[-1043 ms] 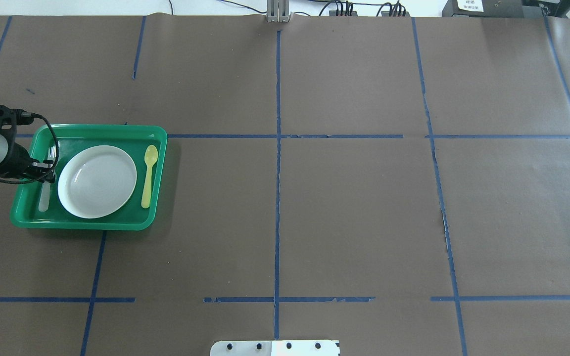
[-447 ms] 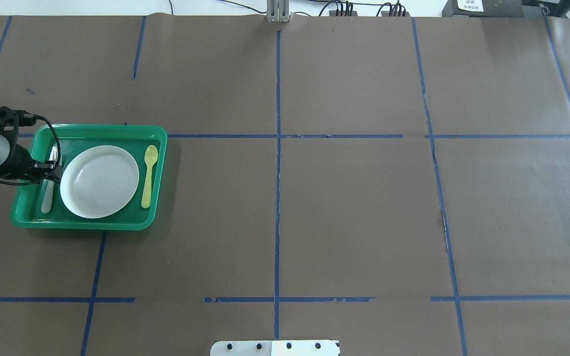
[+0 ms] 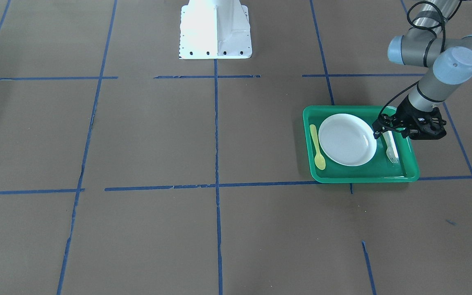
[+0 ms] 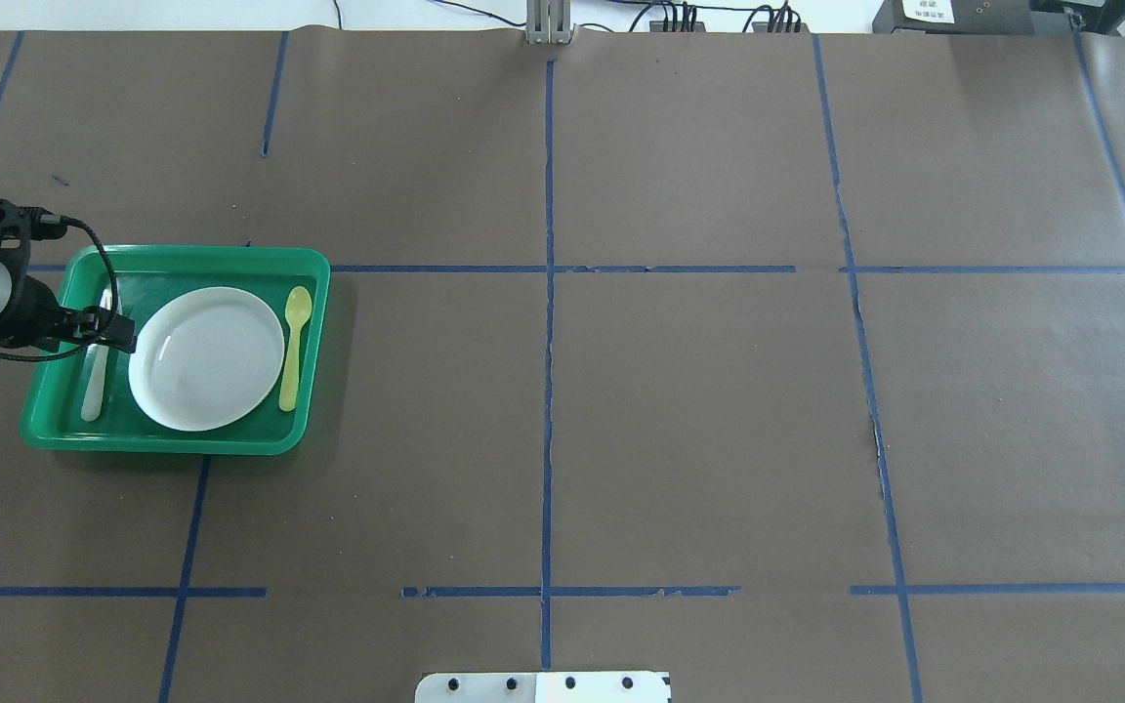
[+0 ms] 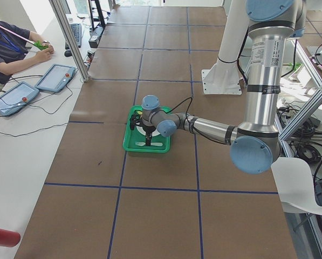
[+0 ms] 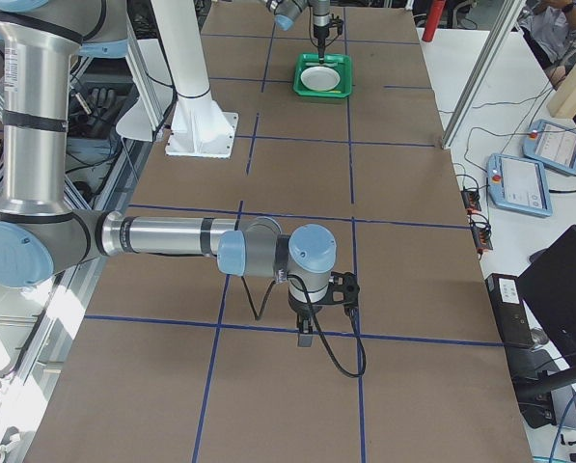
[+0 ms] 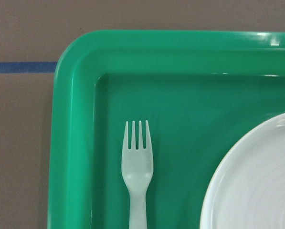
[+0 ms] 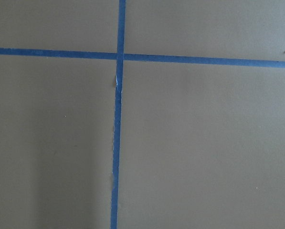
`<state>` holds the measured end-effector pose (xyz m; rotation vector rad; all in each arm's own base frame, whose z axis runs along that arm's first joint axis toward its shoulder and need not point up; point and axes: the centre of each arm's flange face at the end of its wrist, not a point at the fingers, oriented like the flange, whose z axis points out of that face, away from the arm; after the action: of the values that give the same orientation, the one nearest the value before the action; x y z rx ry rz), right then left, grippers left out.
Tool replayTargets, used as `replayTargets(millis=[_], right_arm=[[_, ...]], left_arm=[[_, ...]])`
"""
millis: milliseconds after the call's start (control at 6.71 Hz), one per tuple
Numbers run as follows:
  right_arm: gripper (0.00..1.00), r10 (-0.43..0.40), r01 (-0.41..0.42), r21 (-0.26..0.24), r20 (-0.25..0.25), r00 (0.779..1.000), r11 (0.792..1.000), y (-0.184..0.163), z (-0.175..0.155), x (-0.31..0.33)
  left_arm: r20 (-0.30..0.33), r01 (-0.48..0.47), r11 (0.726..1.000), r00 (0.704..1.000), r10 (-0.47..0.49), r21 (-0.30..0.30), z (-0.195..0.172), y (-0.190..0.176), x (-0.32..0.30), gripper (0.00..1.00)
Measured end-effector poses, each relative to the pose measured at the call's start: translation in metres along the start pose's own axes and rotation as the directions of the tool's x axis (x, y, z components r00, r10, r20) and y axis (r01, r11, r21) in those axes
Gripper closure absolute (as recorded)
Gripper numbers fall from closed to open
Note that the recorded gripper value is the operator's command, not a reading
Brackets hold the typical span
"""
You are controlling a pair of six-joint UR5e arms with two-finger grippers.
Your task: Place fork
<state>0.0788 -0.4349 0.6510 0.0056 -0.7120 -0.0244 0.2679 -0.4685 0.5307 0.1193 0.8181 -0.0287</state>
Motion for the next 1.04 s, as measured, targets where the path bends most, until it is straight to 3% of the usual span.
replayTargets(millis=[298, 596, 745, 1043], right_arm=[[0.0, 0.0, 0.0, 0.0, 0.0, 1.0, 1.0, 0.0, 0.0, 0.0], [0.0, 0.0, 0.0, 0.0, 0.0, 1.0, 1.0, 0.0, 0.0, 0.0], [0.0, 0.0, 0.0, 0.0, 0.0, 1.0, 1.0, 0.0, 0.0, 0.0], [0.0, 0.001, -0.001, 0.0, 0.0, 1.0, 1.0, 0.0, 0.0, 0.0]], left_arm=[[-0.028, -0.007, 0.999, 1.0, 0.009, 0.054, -0.044, -0.009, 0.015, 0.0], [0.003, -0.129, 0.977, 0.992, 0.13, 0.17, -0.113, -0.04, -0.016, 0.0], [0.04, -0.217, 0.961, 0.976, 0.213, 0.174, -0.14, -0.053, -0.046, 0.0], [0.073, -0.301, 0.951, 0.952, 0.297, 0.071, -0.176, -0.069, -0.12, 0.0]])
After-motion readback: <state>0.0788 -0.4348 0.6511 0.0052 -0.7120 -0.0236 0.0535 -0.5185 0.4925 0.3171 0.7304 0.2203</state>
